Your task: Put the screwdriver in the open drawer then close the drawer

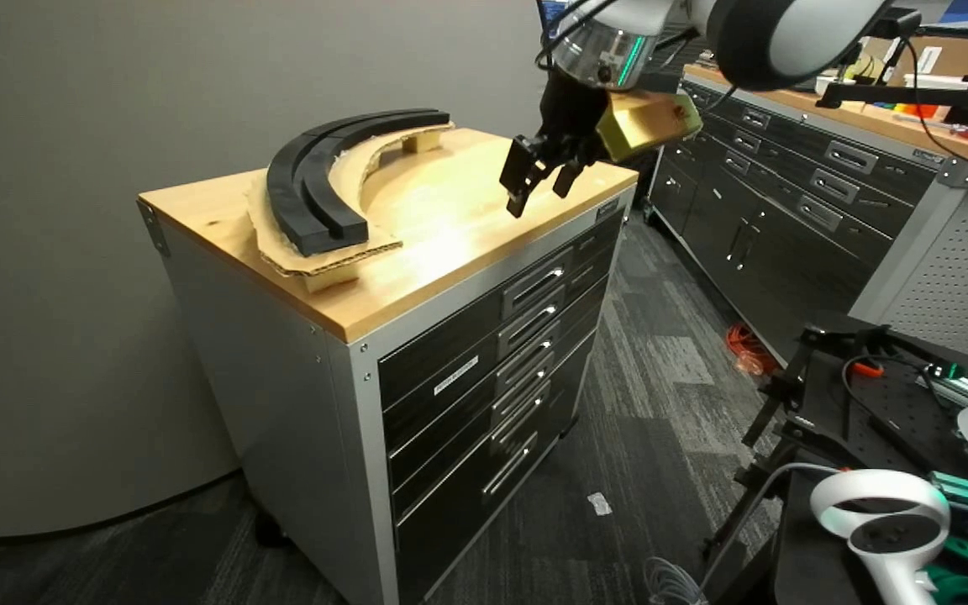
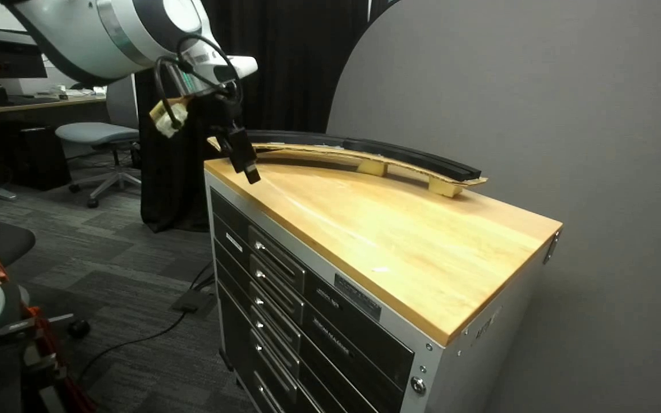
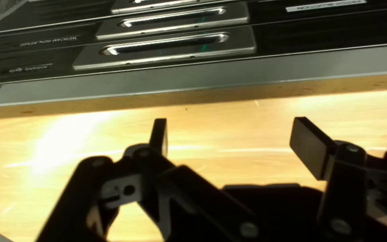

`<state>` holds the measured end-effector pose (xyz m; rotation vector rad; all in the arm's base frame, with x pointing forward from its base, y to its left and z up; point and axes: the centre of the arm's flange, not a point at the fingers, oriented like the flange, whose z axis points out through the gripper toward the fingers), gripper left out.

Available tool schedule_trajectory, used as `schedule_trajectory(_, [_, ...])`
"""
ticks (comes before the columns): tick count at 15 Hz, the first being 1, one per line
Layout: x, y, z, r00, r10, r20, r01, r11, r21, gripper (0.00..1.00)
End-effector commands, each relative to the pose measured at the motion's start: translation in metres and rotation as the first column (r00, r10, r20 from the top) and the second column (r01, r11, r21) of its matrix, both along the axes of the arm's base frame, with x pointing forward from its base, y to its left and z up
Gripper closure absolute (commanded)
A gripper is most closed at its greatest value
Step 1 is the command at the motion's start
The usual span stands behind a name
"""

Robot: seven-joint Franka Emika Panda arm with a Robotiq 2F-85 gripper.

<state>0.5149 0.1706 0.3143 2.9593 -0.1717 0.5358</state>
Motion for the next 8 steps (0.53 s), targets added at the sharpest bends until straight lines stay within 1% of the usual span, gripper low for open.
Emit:
schedule_trajectory(1, [0.023,0.003,0.087,0.997,0.022,-0.075,-0.021,1.000,0.021,0.00])
schedule_trajectory(2, [0.026,0.005,0.105,0.996,0.016,-0.087,-0.014,1.000,0.022,0.00])
schedule_trajectory(3, [0.011,0.008,0.054,0.997,0.016,-0.073,-0.014,0.999,0.032,0.00])
schedule_trajectory(5, [0.016,0.007,0.088,0.997,0.017,-0.077,-0.015,0.999,0.035,0.00])
schedule_trajectory(6, [0.016,0.006,0.094,0.997,0.018,-0.077,-0.016,0.999,0.033,0.00])
schedule_trajectory(8, [0.016,0.006,0.092,0.996,0.019,-0.082,-0.016,0.999,0.031,0.00])
